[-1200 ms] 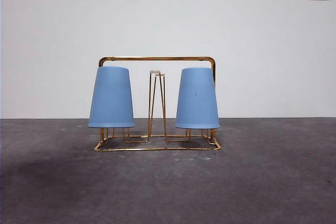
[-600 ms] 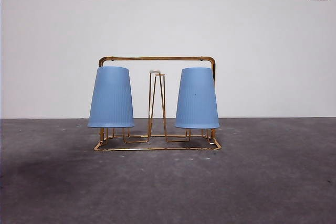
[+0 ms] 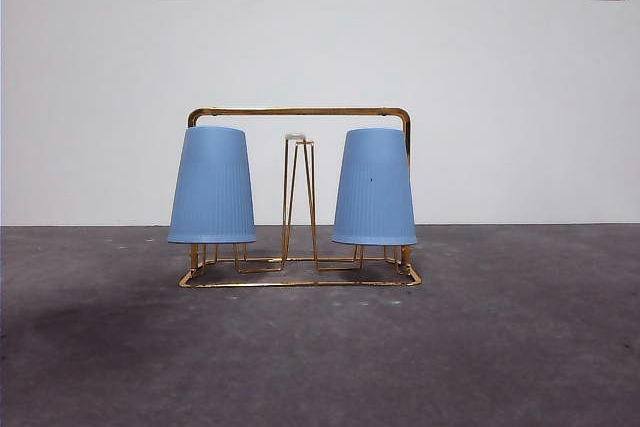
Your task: Pick up cup 1,put cup 1 in the cup rack,pick up cup 2,put cup 2 in the cup rack
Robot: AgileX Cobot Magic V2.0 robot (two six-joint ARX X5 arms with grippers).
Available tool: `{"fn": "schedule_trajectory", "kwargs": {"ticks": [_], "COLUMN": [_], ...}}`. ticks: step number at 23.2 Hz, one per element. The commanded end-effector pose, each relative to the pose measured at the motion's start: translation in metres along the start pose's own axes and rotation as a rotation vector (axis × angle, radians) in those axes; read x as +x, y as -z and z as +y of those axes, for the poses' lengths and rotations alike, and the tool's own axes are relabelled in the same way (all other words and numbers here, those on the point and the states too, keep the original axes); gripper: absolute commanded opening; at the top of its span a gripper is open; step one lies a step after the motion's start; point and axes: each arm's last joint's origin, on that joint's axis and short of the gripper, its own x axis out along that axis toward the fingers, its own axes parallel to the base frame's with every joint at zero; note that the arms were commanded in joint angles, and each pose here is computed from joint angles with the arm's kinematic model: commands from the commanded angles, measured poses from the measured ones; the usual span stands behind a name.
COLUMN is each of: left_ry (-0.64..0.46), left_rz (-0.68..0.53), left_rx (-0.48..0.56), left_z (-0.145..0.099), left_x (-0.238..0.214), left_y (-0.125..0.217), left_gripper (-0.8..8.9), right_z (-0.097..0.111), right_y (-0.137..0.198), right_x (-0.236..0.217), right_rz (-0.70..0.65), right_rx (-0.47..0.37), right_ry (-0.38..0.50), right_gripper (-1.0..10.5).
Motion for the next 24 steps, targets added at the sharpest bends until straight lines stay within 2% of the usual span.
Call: {"fn": "schedule_trajectory", "kwargs": {"ticks": [1,5,8,9,13,17,24], "left_ry": [-0.046,-0.329,-0.547,-0.588,-0.53,-0.597,-0.657], "left_rz": [-0.027,-0.249,-0.401,-0.433,-0.538,-0.597,-0.577], "left_rx": [0.037,0.213,0.395,0.459,0.643,0.673,0.602], "left_z": [0.002,0.005,0.007,0.009,0.022,0.039,0.072], "left_x": [0.005,0.008,-0.005,-0.01,-0.034,-0.036,-0.011], "left_y": [-0.004,-0.023,-0.035,-0.038,-0.033,-0.013,0.041], "left_gripper": [-0.04,-0.04,-0.04,-0.04,-0.04,-0.04,-0.04], "right_z": [0.0,0.0,0.0,0.0,0.0,0.0,0.0], "right_y": [0.003,0.003,0.003,0.003,0.003,0.003,0.003], "right_x": [0.002,0.002,0.002,0.002,0.002,0.002,0.002], "right_rz": [0.032,0.032,0.032,0.032,0.032,0.032,0.032], "right_rx": [0.006,0.007,0.007,0.007,0.007,0.007,0.007], "right_ry": [0.006,0.006,0.006,0.006,0.006,0.006,0.006], "right_gripper": [0.0,0.0,0.0,0.0,0.0,0.0,0.0]}}
